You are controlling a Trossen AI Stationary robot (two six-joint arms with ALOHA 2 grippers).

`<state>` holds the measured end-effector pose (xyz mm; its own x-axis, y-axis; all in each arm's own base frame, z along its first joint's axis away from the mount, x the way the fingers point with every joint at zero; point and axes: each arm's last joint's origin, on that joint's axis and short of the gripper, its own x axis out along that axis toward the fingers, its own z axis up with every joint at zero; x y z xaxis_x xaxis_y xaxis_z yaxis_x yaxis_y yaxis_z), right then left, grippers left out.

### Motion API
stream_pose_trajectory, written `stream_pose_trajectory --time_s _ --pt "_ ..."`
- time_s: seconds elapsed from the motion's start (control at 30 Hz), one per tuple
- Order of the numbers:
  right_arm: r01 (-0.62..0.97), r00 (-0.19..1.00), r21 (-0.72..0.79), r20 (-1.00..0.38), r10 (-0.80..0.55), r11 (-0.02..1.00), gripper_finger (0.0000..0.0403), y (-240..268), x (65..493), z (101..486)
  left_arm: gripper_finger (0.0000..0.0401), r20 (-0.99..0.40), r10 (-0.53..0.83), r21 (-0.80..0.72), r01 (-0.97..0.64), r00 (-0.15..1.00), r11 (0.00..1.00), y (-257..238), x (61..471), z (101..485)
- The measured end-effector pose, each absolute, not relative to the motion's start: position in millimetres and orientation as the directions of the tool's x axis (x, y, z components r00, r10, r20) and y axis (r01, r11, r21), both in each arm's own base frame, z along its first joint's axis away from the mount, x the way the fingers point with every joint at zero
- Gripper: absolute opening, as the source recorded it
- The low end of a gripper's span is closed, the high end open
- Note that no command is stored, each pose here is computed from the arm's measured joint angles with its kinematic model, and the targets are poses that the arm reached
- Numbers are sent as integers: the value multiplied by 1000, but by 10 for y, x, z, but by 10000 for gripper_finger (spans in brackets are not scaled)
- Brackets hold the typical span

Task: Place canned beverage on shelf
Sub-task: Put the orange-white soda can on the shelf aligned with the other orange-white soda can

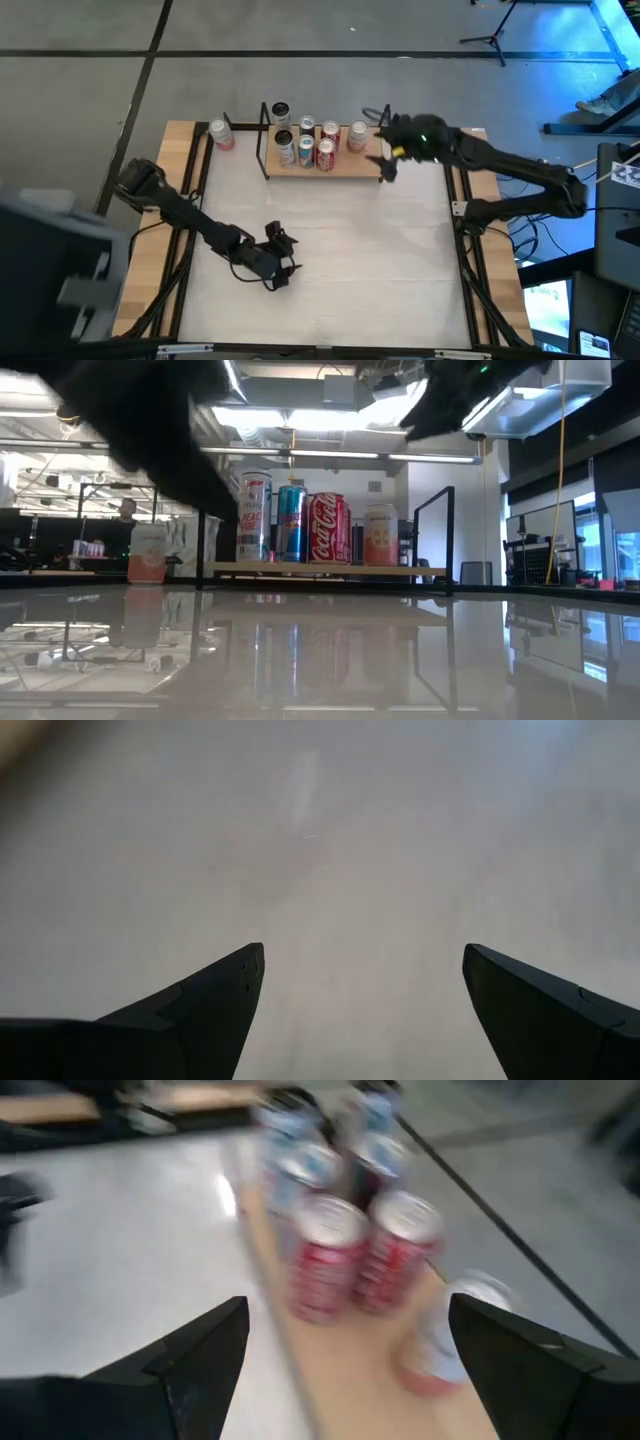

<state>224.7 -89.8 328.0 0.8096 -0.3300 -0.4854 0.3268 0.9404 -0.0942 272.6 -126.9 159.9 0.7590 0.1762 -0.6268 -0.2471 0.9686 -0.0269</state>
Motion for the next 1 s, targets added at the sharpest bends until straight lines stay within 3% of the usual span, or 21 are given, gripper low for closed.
stream_pose_trajectory --time_s 0.2,0.5,0.73,1.0 --pt "187 915 -80 -348 -203 979 340 -446 2114 3059 332 -653 292 32 -361 698 932 -1116 2628 2341" --pt "55 980 -96 -183 -72 994 340 -128 2130 2806 332 -724 522 139 -646 451 751 -440 2338 3170" --pt "-1 985 -110 -173 -19 994 340 -12 2152 2779 332 -759 635 275 -813 144 513 236 2116 3391" --pt "-31 979 -110 -204 8 993 340 48 2165 2719 332 -797 590 340 -901 -126 268 952 1837 3373"
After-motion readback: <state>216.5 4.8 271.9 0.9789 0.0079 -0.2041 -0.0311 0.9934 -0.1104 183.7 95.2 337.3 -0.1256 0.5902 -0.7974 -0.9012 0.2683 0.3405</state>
